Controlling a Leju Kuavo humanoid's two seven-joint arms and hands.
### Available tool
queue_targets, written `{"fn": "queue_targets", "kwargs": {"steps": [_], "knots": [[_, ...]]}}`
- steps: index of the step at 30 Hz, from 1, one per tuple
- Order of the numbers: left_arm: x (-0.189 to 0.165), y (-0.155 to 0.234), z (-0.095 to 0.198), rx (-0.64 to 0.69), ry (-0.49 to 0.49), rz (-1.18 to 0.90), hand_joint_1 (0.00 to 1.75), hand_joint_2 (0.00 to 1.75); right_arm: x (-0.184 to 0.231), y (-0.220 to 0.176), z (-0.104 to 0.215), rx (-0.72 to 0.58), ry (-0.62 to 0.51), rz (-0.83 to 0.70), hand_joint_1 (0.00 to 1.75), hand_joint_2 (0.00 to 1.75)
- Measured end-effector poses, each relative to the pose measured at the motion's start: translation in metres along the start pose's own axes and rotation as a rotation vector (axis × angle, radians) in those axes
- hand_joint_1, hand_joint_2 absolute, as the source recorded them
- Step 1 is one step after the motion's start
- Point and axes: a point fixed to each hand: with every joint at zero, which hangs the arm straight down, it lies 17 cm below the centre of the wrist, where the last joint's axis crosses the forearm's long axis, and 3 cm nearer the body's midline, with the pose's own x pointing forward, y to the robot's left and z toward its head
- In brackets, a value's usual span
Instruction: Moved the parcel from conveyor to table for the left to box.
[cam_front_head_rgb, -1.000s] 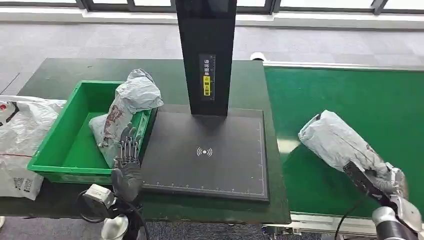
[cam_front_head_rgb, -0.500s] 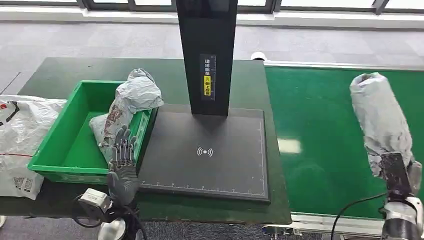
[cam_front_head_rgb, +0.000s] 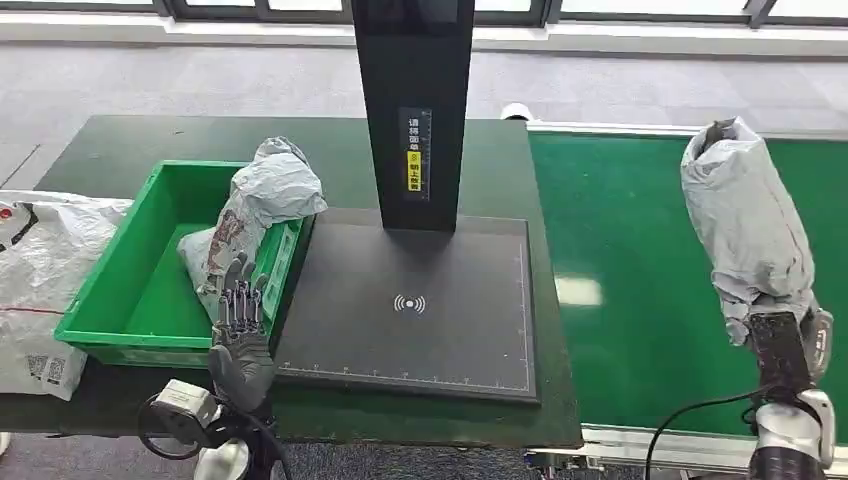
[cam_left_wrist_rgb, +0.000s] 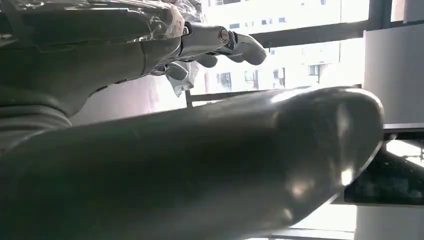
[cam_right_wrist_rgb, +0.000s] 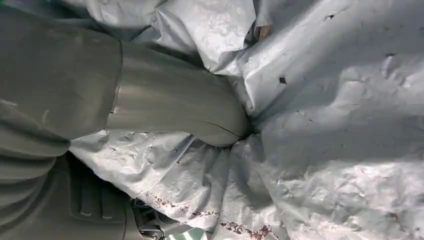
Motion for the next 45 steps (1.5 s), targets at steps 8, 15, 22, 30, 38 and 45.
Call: {"fn": "queue_targets", "kwargs": {"steps": [8,15,22,30,38,45], "knots": [[0.002,-0.002,-0.008,-0.006,-0.011,0.043,0.00,0.00,0.045,0.106,0.006,0.232,-0.113,0.141,1.75,1.75],[0.004,-0.005,-0.019,-0.006,-0.027,0.064,0.00,0.00,0.099,0.245,0.059,0.538,-0.223,0.137,1.75,1.75],[0.008,-0.007,-0.023,0.001,-0.037,0.103,0.00,0.00,0.111,0.304,0.103,0.669,-0.232,0.136,1.75,1.75],[0.007,-0.011,-0.026,-0.006,-0.037,0.114,0.00,0.00,0.112,0.311,0.111,0.686,-0.221,0.113,1.75,1.75],[0.005,-0.013,-0.027,-0.008,-0.033,0.117,0.00,0.00,0.112,0.311,0.112,0.686,-0.221,0.109,1.75,1.75],[0.003,-0.014,-0.028,-0.009,-0.031,0.117,0.00,0.00,0.111,0.311,0.112,0.686,-0.220,0.108,1.75,1.75]]}}
